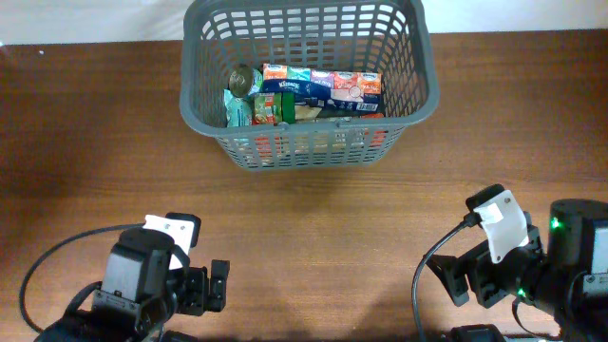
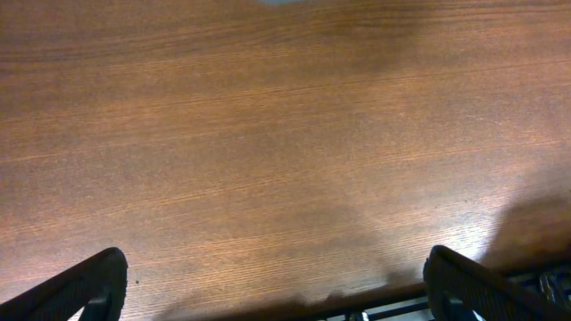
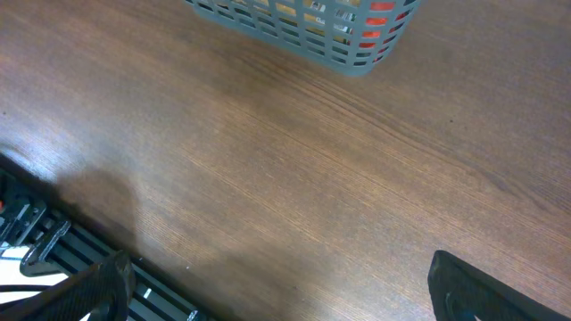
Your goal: Pack container
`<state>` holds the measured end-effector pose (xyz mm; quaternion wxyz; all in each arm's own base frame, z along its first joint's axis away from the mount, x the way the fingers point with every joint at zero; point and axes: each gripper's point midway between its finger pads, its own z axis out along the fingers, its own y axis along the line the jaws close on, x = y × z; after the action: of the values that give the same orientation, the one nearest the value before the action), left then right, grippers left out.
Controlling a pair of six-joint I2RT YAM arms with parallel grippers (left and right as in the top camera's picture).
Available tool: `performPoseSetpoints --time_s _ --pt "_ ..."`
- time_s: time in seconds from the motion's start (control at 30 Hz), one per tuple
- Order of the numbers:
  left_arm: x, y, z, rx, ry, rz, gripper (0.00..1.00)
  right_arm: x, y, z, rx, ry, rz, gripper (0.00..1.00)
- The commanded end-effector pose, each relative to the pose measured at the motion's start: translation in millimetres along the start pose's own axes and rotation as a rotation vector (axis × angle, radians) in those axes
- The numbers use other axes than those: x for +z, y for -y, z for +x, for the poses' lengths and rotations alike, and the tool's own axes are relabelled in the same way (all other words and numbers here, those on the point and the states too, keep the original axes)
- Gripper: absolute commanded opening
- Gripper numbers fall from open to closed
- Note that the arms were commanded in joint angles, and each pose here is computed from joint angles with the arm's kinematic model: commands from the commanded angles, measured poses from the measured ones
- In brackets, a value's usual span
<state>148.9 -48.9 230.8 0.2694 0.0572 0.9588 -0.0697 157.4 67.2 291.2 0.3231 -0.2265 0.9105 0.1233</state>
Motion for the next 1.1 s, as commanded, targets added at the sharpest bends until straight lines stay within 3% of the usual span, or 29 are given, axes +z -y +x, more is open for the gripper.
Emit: performPoseSetpoints --time_s 0.0,0.13,0.23,0.37,0.47,0.73,1.07 --pt "0 2 3 -0.01 -0.001 0.013 0.99 0 0 0 0.007 0.004 -0.003 0.99" --pt "-8 -2 -4 -0.019 0.075 0.004 0.99 0 -1 0 0.007 0.004 -0.004 0.99" --pt "-27 -2 -25 -0.007 0.255 0.02 0.99 0 0 0 0.007 0.004 -0.003 0.99" --pt "-47 -4 -52 0.168 0.507 -0.02 0.99 0 0 0 0.007 0.004 -0.003 0.99" --pt "-39 -11 -54 0.241 0.594 -0.072 0.99 0 -1 0 0.007 0.004 -0.004 0.99" --pt "39 -27 -24 0.261 0.592 -0.126 0.99 0 0 0 0.007 0.004 -0.003 0.99" --pt "110 -37 9 0.142 0.575 -0.102 0.99 0 0 0 0.007 0.004 -0.003 0.99"
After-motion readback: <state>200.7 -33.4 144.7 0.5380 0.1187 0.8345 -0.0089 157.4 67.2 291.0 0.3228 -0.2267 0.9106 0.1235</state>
